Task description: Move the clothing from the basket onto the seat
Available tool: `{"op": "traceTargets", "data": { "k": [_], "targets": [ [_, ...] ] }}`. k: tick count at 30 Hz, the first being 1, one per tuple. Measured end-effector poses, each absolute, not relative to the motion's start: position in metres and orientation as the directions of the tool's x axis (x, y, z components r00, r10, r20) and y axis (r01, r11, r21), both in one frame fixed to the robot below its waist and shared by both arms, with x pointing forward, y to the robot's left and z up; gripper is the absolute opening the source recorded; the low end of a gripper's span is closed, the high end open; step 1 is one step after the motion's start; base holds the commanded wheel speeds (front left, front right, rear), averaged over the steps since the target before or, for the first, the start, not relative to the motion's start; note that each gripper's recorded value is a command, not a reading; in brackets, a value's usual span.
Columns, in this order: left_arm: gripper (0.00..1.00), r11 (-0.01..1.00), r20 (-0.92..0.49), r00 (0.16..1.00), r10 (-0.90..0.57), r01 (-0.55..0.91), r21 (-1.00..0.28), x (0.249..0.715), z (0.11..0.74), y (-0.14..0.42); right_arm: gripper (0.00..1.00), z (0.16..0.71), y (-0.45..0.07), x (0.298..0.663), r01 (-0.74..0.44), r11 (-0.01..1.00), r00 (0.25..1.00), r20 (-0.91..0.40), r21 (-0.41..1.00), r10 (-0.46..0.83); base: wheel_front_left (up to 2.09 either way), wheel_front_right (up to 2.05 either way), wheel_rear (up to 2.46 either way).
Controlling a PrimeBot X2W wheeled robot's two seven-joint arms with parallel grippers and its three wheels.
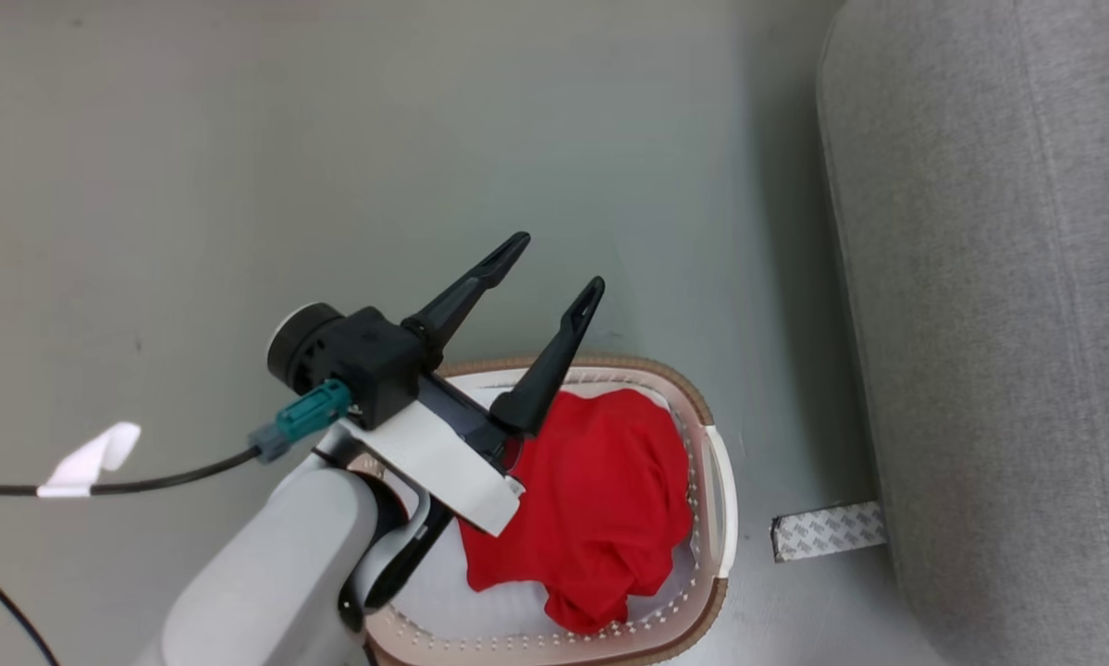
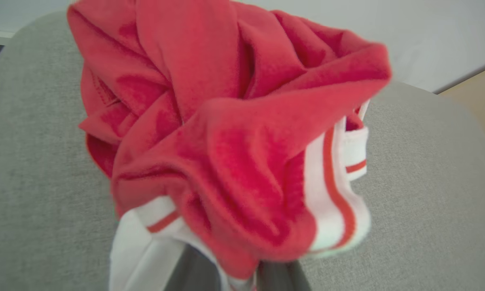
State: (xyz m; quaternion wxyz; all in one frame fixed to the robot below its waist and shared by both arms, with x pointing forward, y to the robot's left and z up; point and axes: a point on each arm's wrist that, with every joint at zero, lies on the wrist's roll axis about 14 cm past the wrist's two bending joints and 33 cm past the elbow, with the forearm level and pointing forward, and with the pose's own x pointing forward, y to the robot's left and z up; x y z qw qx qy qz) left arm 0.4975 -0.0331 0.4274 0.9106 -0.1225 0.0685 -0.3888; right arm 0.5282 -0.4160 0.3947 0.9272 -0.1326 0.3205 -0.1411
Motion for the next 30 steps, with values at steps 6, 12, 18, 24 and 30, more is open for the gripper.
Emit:
{"op": "traceTargets", "data": {
  "k": [6, 12, 18, 24, 30],
  "targets": [
    [1.0, 0.67, 0.005, 0.697, -0.717, 0.691, -0.271, 0.494, 0.446, -0.036, 1.0, 0.415, -0.42, 0.517, 0.179, 0.924, 0.757, -0.552, -0.338, -0.348, 0.0, 0.0, 0.0],
    [1.0, 0.7, 0.035, 0.733, -0.68, 0.662, -0.269, 0.487, 0.471, -0.028, 1.0, 0.443, -0.416, 0.495, 0.193, 0.94, 0.769, -0.553, -0.28, -0.322, 0.0, 0.0, 0.0],
    [1.0, 0.76, 0.101, 0.792, -0.602, 0.607, -0.233, 0.478, 0.514, -0.005, 1.0, 0.516, -0.422, 0.471, 0.198, 0.947, 0.853, -0.433, -0.252, -0.293, 0.0, 0.0, 0.0],
    [1.0, 0.818, 0.162, 0.841, -0.516, 0.54, -0.2, 0.468, 0.551, 0.024, 1.0, 0.586, -0.398, 0.464, 0.159, 0.972, 0.948, -0.249, -0.174, -0.199, 0.0, 0.0, 0.0],
    [1.0, 0.882, 0.191, 0.894, -0.406, 0.438, -0.176, 0.451, 0.573, 0.062, 1.0, 0.626, -0.346, 0.454, 0.036, 0.987, 0.994, -0.094, -0.156, -0.051, 0.0, 0.0, 0.0]
  ]
}}
